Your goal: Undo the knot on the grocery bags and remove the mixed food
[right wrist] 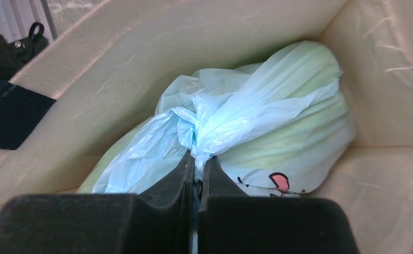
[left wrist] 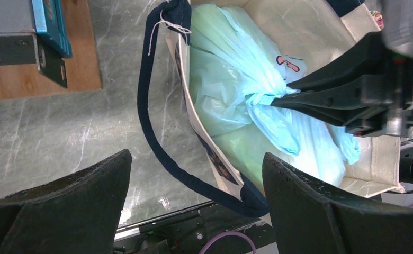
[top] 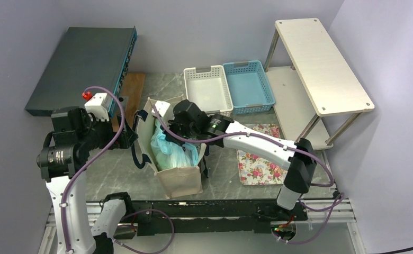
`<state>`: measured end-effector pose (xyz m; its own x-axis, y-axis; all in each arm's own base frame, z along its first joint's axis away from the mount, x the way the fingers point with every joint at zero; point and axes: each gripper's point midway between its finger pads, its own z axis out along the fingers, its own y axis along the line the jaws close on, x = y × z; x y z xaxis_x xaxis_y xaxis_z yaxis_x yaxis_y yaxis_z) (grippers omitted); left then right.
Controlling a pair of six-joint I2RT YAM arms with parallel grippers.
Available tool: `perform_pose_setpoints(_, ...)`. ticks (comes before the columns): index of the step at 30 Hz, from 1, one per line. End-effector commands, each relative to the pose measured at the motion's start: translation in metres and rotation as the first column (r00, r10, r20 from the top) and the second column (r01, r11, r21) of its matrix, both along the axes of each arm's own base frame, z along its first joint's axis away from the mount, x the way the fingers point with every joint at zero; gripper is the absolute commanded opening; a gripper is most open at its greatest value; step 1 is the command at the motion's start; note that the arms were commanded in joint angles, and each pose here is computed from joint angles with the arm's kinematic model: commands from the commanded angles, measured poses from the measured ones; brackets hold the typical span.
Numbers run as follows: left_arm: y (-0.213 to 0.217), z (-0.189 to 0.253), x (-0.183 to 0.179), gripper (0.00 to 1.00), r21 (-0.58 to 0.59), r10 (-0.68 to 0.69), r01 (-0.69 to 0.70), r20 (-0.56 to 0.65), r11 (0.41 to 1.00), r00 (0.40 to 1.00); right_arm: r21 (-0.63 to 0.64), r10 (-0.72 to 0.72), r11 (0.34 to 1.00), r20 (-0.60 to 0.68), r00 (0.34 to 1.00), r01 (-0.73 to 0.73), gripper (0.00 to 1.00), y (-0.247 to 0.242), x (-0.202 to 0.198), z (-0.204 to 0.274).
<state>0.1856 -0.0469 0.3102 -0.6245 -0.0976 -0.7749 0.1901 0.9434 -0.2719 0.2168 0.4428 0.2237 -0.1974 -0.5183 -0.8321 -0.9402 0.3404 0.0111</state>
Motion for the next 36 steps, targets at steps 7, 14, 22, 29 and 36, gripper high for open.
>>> perform_pose_setpoints(7,-0.010,0.039,0.016,0.96,-0.035,-0.043,0.050,0.170,0.998,0.985,0.452,-0.140,0.891,0.214,0.967,0.029,0.00,-0.015,0.014,0.209)
perform_pose_setpoints(14,-0.014,0.065,0.029,0.96,-0.095,-0.026,0.045,0.195,0.994,0.980,0.611,-0.283,0.790,0.286,0.915,0.053,0.00,-0.048,0.029,0.294)
perform_pose_setpoints(22,-0.013,0.054,0.043,0.88,-0.046,-0.092,0.102,0.191,0.994,0.977,0.720,-0.457,0.693,0.402,0.794,0.034,0.00,-0.099,0.031,0.372)
perform_pose_setpoints(29,-0.012,-0.013,0.037,0.84,-0.003,-0.200,0.201,-0.061,0.980,0.978,0.755,-0.605,0.649,0.444,0.661,0.087,0.00,-0.155,0.038,0.404)
perform_pose_setpoints(36,-0.021,-0.051,0.030,0.86,0.088,-0.229,0.240,-0.123,0.967,0.966,0.731,-0.664,0.664,0.478,0.575,0.160,0.00,-0.195,0.057,0.393)
